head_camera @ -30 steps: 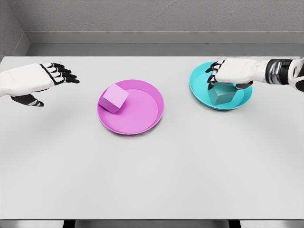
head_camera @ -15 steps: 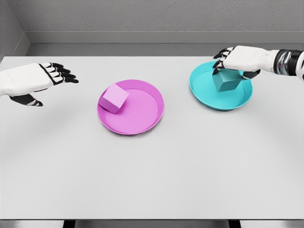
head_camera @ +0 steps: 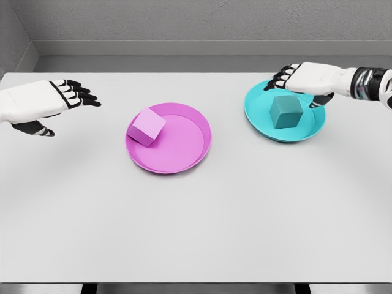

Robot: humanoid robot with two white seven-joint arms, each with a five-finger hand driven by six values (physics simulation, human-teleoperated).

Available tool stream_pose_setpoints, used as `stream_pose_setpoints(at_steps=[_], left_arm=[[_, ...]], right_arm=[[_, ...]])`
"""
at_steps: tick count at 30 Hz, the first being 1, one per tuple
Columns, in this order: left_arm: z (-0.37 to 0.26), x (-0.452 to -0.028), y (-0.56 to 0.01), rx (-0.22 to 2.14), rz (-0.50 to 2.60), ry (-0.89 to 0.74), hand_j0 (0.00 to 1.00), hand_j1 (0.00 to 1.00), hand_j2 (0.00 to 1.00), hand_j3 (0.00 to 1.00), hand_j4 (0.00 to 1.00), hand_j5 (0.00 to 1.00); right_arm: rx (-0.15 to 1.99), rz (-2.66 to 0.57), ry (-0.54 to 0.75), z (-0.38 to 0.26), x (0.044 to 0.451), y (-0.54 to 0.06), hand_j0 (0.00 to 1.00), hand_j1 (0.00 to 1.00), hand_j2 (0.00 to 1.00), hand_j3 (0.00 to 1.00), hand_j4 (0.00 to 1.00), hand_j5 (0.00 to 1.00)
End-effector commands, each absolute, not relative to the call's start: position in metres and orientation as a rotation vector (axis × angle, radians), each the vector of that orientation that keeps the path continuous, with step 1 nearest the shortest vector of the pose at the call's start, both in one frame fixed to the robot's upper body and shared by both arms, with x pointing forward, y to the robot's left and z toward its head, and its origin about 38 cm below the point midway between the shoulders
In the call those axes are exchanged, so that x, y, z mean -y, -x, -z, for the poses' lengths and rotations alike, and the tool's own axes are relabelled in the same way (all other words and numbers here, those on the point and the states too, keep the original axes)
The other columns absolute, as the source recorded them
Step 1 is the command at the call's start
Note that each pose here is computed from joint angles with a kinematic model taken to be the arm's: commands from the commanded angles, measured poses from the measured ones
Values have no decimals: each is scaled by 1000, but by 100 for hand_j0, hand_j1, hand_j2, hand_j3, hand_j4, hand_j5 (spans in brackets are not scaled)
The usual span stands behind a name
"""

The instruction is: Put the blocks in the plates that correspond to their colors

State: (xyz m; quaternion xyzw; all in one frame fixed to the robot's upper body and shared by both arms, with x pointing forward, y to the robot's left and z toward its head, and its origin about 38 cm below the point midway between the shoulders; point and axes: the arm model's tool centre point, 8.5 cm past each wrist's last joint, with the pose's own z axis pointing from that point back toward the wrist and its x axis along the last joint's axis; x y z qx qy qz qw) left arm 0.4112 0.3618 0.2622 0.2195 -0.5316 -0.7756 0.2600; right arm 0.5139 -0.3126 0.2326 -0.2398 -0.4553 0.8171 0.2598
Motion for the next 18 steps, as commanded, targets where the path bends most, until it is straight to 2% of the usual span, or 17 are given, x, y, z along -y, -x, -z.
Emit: stream_pose_setpoints(at_steps=[1,11,18], left_arm=[[-264,-363,-411,1441,2097,-597,100,100,100,100,100,100],[-271,-370,-410,1431,2095,-623,100,100,100,100,100,100],[-272,-373,-410,1424,2090,-630,100,100,100,100,100,100]], right_arm=[[1223,-2191,670,-238,327,-512,100,100,100,100,100,100],[1248,-2163,780,-268,374,-483,100,100,100,100,100,100],[1275,-2210,717,-250,367,-459,100,100,100,100,100,100]])
